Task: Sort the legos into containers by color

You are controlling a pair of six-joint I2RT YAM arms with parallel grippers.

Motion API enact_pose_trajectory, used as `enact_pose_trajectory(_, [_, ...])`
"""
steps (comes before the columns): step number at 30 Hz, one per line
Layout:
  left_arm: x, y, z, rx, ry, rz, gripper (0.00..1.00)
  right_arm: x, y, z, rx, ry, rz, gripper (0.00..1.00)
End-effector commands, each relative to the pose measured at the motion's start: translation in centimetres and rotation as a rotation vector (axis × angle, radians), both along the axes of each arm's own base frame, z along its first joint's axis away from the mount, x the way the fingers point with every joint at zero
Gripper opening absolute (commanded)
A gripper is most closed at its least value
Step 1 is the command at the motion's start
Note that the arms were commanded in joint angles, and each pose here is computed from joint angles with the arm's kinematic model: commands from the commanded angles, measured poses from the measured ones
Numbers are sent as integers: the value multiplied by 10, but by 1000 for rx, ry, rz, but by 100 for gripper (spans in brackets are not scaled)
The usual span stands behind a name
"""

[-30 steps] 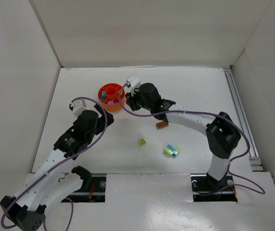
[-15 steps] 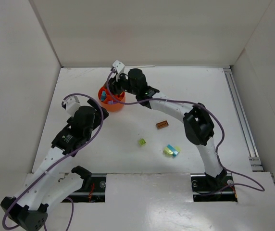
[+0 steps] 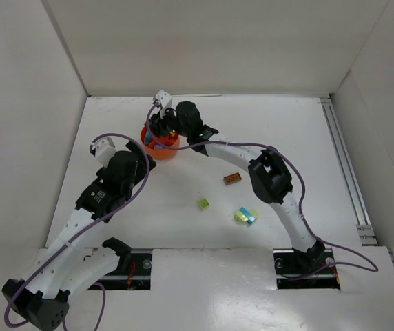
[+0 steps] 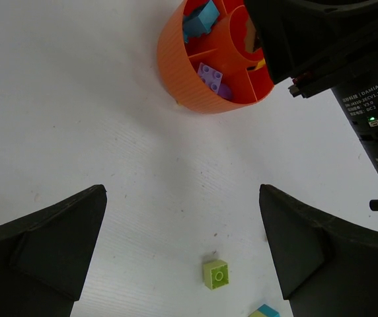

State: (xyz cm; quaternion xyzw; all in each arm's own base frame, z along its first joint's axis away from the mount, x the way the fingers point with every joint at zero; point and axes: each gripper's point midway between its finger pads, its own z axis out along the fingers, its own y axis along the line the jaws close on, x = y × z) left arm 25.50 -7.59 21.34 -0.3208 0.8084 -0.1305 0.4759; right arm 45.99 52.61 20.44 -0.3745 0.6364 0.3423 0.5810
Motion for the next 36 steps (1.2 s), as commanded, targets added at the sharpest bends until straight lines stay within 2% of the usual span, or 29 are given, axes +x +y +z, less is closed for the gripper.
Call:
enact_pose_trajectory(1, [1,5,12,-8,-33,27,100,10,0,34,78,-64,-7,18])
enact_pose_trajectory(7, [2,3,11,-5,-31,15,100,16,-4,11,56,-41,-8,21])
enact_pose_trajectory(10, [3,2,9,0,-22,15,100,13,-3,5,48,-32,4,33])
enact_pose_trajectory(11, [3,2,9,0,-22,15,100,12,-5,7,48,-32,4,42])
enact_pose_trajectory(14, [4,2,6,4,-14,15,100,12,-7,17,60,-45,-7,50])
enact_pose_trajectory(15, [4,2,6,4,-14,15,100,16,-12,12,53,-38,-16,58])
enact_pose_trajectory(19, [4,2,6,4,-14,15,100,12,-14,23,57,-54,-6,73])
enact_pose_trajectory(24, [3,2,9,0,-22,15,100,1,-22,37,49,-71,-22,79])
enact_pose_trajectory(28, [2,1,11,-11,-28,6,100,-4,-35,53,-1,-103,-92,90])
enact_pose_trajectory(36, [-2,1,13,-15,-26,-1,100,-29,-52,45,-104,-35,-133,97])
